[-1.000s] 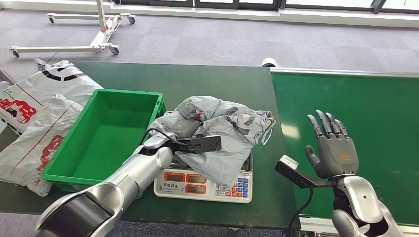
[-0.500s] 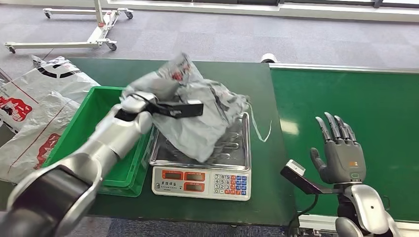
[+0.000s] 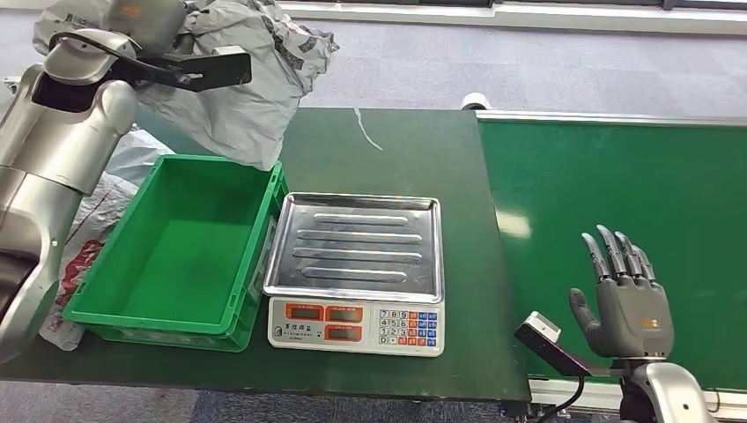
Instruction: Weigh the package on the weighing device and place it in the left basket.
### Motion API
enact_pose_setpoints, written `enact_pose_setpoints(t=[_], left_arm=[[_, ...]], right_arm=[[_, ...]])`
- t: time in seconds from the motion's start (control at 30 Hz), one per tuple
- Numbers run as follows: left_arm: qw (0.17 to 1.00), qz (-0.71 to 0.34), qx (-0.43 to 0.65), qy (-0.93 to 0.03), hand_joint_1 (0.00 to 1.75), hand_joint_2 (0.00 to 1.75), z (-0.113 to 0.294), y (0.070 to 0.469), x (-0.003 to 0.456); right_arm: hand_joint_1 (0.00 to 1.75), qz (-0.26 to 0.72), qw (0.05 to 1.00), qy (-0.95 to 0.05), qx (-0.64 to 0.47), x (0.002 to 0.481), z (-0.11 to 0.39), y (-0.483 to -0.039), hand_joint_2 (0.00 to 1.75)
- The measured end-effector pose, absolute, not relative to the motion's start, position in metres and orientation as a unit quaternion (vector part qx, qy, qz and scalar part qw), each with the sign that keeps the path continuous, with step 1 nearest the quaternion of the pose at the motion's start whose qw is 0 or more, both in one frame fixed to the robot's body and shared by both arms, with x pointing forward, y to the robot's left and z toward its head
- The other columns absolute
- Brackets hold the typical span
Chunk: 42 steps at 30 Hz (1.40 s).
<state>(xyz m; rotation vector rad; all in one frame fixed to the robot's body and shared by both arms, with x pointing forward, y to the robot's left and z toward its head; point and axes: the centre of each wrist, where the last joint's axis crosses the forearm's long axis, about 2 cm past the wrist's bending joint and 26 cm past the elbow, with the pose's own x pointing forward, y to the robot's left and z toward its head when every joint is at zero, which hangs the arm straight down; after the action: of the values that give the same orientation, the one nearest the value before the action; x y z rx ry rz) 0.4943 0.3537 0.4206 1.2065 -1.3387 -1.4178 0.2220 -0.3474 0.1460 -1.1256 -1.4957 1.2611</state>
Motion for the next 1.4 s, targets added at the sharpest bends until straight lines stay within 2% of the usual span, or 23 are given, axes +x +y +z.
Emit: enact_pose_setpoints(t=[0.37, 0.53, 0.63, 0.87, 1.23, 1.4], left_arm=[[0.420, -0.551, 0.495, -0.524, 1.75, 1.75, 0.443, 0.382, 0.485], [0.452, -0.558, 0.472, -0.510, 1.75, 1.75, 0.439, 0.419, 0.476], [0.473, -0.566, 0.458, -0.496, 1.75, 1.75, 0.420, 0.449, 0.465], [0.516, -0.592, 0.426, -0.449, 1.75, 1.75, 0.340, 0.507, 0.425], [0.529, -0.603, 0.423, -0.421, 1.75, 1.75, 0.327, 0.526, 0.406], [0.540, -0.611, 0.414, -0.404, 1.75, 1.75, 0.303, 0.538, 0.391]], right_arm=[[0.00, 0.500, 0.429, -0.600, -0.454, 0.223, 0.148, -0.349, 1.75], [0.00, 0.497, 0.430, -0.601, -0.454, 0.220, 0.149, -0.350, 1.75], [0.00, 0.495, 0.435, -0.600, -0.454, 0.215, 0.149, -0.351, 1.75], [0.00, 0.487, 0.447, -0.594, -0.459, 0.206, 0.149, -0.356, 1.75], [0.00, 0.483, 0.449, -0.594, -0.461, 0.202, 0.151, -0.356, 1.75], [0.00, 0.475, 0.461, -0.589, -0.464, 0.185, 0.147, -0.359, 1.75]])
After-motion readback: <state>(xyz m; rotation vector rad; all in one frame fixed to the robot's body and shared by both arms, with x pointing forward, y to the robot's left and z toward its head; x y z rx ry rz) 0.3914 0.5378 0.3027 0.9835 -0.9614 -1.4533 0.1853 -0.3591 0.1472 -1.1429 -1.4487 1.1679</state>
